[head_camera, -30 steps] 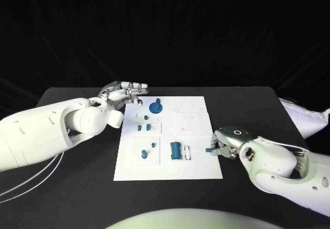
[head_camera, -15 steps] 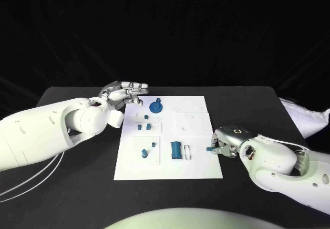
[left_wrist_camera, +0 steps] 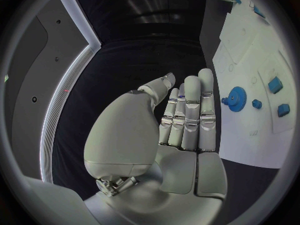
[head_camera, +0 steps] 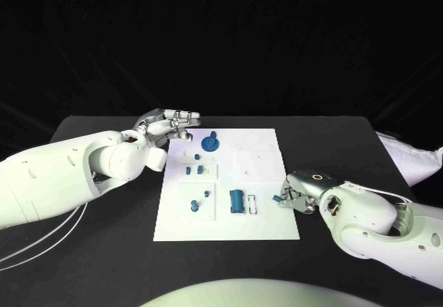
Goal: Assemble the parts on the task board
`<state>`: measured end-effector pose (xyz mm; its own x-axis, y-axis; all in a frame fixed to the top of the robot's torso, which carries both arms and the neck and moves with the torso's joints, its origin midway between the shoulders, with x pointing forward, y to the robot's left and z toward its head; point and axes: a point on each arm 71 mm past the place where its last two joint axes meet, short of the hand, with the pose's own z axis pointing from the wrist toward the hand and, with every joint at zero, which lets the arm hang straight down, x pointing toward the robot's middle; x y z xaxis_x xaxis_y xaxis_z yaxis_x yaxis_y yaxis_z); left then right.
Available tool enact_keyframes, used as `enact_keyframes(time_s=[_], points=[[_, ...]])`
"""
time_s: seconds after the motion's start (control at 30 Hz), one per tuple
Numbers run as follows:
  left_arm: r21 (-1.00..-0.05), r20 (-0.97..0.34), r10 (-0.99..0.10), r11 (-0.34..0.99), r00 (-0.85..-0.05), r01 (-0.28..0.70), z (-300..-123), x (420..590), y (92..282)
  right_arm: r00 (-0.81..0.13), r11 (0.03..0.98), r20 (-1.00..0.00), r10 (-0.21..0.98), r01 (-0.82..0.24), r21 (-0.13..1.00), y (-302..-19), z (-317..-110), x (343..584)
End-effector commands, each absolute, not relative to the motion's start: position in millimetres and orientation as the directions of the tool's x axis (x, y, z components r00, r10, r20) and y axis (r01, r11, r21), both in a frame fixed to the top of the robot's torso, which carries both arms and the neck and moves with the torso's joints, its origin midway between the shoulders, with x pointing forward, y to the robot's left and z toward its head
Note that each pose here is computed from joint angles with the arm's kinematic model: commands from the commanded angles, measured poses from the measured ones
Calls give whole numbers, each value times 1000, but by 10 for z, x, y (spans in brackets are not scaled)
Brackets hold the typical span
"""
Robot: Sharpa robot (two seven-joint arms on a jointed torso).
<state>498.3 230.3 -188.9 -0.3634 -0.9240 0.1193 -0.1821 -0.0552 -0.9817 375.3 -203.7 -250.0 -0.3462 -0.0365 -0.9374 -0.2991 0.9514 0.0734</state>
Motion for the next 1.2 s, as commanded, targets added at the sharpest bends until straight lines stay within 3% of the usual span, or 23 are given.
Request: enact_keyframes(time_s=[0.03,0.6,1.2], points=[[-982,123,-916,-57,-381,-179,-1881,4977,2277,-380,956,-923,66,-242,168,-2035,-2536,3714],[-982,124,-915,-58,-384,-179,-1879,4971,2266,-436,896,-828,353,-98,433,-1949,-2497,3723],[-982,124,-912,-56,-390,-181,-1878,4966,2253,-526,866,-748,405,-40,498,-1743,-2560,3710]])
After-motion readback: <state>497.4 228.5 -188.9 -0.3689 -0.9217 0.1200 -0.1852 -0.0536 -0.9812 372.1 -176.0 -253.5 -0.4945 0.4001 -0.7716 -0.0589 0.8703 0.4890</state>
